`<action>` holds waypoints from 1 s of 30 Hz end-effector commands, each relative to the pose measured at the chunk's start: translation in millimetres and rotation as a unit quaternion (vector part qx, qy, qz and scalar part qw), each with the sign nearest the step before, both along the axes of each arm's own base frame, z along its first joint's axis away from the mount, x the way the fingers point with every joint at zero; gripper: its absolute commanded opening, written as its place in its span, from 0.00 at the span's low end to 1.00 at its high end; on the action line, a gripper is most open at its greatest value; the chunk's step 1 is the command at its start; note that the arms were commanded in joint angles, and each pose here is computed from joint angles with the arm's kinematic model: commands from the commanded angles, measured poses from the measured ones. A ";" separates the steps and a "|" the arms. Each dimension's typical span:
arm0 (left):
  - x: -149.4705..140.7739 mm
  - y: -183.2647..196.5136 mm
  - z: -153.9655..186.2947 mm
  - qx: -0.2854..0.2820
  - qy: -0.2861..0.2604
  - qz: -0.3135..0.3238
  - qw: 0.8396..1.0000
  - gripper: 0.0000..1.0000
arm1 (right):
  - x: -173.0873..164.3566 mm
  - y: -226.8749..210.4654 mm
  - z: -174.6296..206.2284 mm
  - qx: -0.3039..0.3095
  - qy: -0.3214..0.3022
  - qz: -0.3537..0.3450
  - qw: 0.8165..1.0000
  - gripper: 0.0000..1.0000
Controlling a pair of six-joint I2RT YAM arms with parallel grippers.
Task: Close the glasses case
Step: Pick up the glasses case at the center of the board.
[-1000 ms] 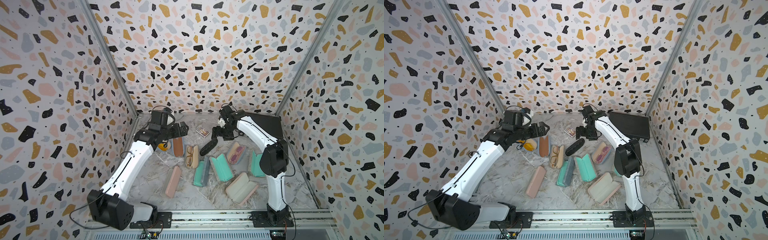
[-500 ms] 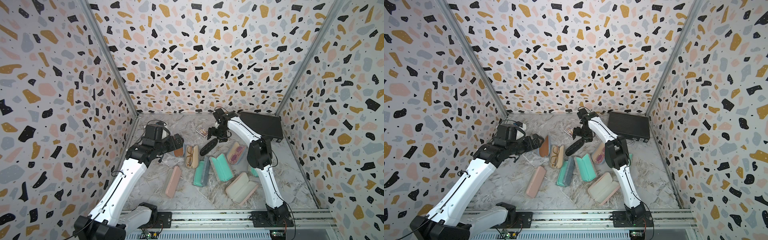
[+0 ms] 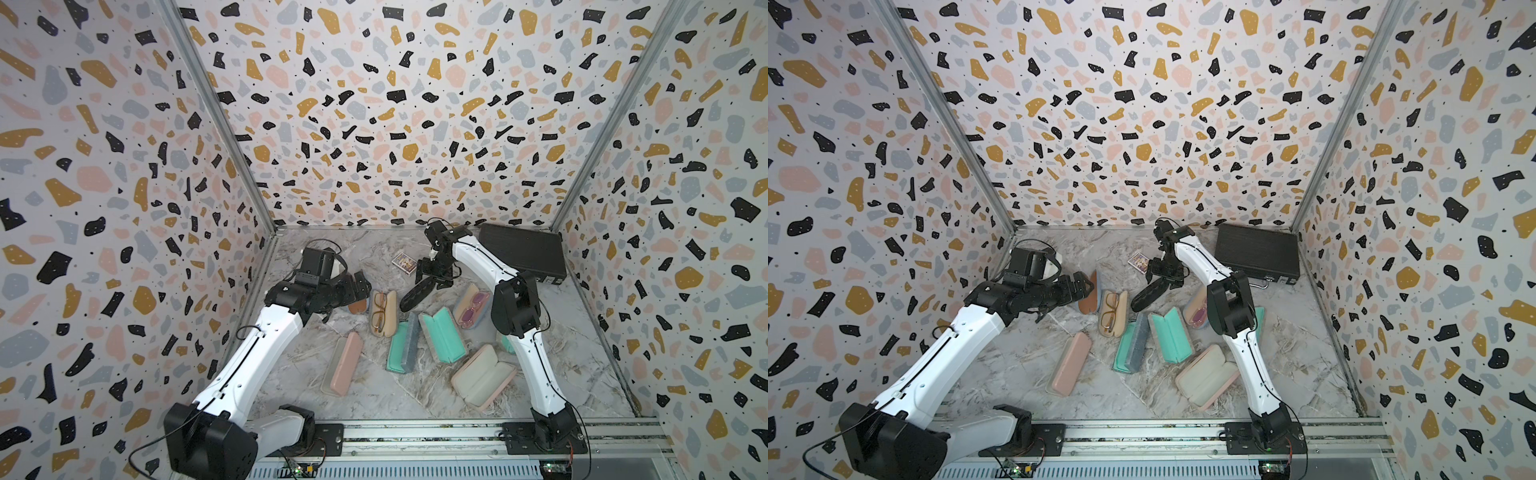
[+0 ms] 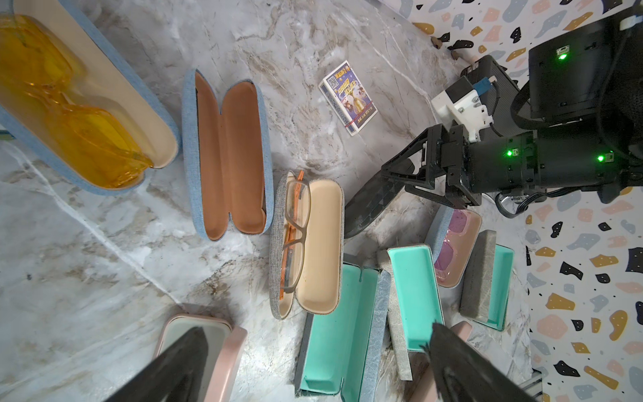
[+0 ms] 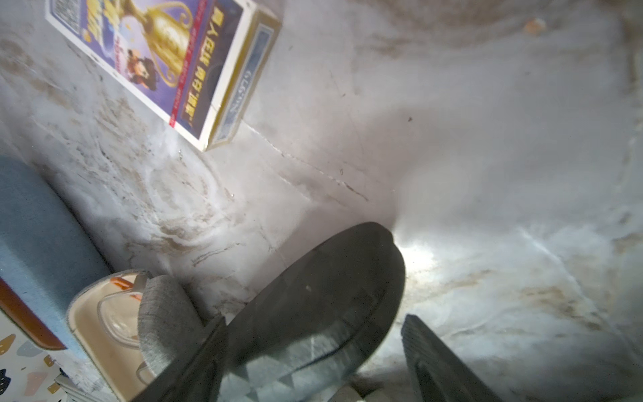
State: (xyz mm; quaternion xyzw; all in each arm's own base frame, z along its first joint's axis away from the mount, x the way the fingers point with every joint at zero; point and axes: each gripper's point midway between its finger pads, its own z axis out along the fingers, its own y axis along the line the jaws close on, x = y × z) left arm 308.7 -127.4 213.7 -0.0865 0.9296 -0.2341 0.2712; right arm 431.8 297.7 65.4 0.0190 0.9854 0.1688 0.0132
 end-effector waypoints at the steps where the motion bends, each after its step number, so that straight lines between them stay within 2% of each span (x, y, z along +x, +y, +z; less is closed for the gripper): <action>1: 5.8 -3.0 0.0 -0.003 -0.009 -0.013 1.000 0.99 | -6.8 1.3 5.0 0.008 0.010 -0.004 1.000 0.76; 9: 5.6 -8.4 -7.0 -0.010 0.004 -0.028 1.000 0.97 | -6.5 1.5 4.9 0.011 0.008 -0.006 1.000 0.69; 11: 5.5 -9.1 -6.9 -0.009 0.004 -0.031 0.999 0.96 | -6.6 3.3 6.1 0.015 0.008 -0.007 1.000 0.59; 14: 5.1 -8.7 -8.1 -0.008 0.007 -0.032 0.999 0.96 | -4.8 4.0 5.4 0.016 0.007 -0.009 1.000 0.37; 17: 5.4 -8.3 -8.3 -0.005 0.006 -0.035 0.999 0.96 | -1.0 2.9 4.3 0.016 0.004 -0.012 1.000 0.26; 22: 7.8 -6.1 -10.6 0.004 0.010 -0.036 0.999 0.96 | 16.8 -10.1 10.7 0.020 -0.011 -0.029 0.999 0.20; 30: 17.0 -6.5 -13.8 0.012 0.016 -0.040 0.999 0.96 | 60.0 -56.1 34.1 0.042 -0.043 -0.065 0.996 0.18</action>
